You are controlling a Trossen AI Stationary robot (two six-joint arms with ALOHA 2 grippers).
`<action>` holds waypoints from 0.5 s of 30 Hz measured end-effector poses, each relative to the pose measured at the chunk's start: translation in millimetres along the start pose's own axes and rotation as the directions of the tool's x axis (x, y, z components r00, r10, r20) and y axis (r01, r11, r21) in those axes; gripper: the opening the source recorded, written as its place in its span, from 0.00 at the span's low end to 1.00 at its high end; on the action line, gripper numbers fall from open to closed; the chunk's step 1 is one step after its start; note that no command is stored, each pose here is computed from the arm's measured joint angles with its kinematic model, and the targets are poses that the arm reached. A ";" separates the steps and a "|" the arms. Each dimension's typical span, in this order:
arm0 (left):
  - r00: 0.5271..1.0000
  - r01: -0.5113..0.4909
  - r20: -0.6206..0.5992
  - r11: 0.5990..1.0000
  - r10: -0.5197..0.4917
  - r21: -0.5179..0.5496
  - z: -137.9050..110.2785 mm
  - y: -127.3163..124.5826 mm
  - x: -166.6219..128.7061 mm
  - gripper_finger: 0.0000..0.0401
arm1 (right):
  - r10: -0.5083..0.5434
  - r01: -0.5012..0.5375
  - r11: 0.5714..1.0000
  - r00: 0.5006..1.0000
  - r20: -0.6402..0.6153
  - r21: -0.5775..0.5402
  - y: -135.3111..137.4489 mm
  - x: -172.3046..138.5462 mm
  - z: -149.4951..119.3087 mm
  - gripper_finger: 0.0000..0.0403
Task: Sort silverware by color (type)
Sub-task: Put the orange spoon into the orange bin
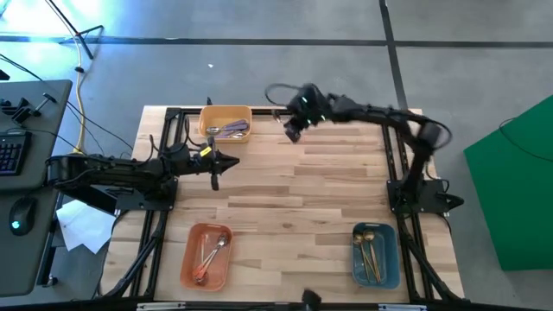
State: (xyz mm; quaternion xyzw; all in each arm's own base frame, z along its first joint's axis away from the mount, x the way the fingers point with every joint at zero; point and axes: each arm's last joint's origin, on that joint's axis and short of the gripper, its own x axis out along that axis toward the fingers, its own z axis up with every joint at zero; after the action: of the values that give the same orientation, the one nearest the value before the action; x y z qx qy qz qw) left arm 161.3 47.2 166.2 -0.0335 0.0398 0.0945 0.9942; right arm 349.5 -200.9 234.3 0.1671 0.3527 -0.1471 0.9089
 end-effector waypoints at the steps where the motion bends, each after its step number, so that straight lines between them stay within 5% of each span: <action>1: 1.000 -0.010 0.001 1.000 0.010 0.000 0.2 -0.5 0.3 0.05 | 0.019 -0.018 1.000 0.998 0.059 -0.020 9.1 -5.3 -8.4 0.00; 7: 0.999 0.033 -0.006 0.999 -0.033 0.004 5.9 -12.3 12.6 0.14 | 0.232 -0.166 0.969 0.870 0.436 -0.184 67.0 -34.0 -50.2 0.00; 15: 0.994 0.083 0.070 0.996 -0.085 0.023 24.2 -40.5 53.9 0.32 | 0.475 -0.219 0.865 0.649 0.594 -0.452 126.5 -52.4 -87.7 0.00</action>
State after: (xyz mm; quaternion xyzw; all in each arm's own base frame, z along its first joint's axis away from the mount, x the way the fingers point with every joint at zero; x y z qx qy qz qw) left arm 223.5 19.3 188.0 -0.0218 0.0039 0.0534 0.9983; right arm 309.2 -43.4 234.8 0.0064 -0.0299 0.0446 0.9985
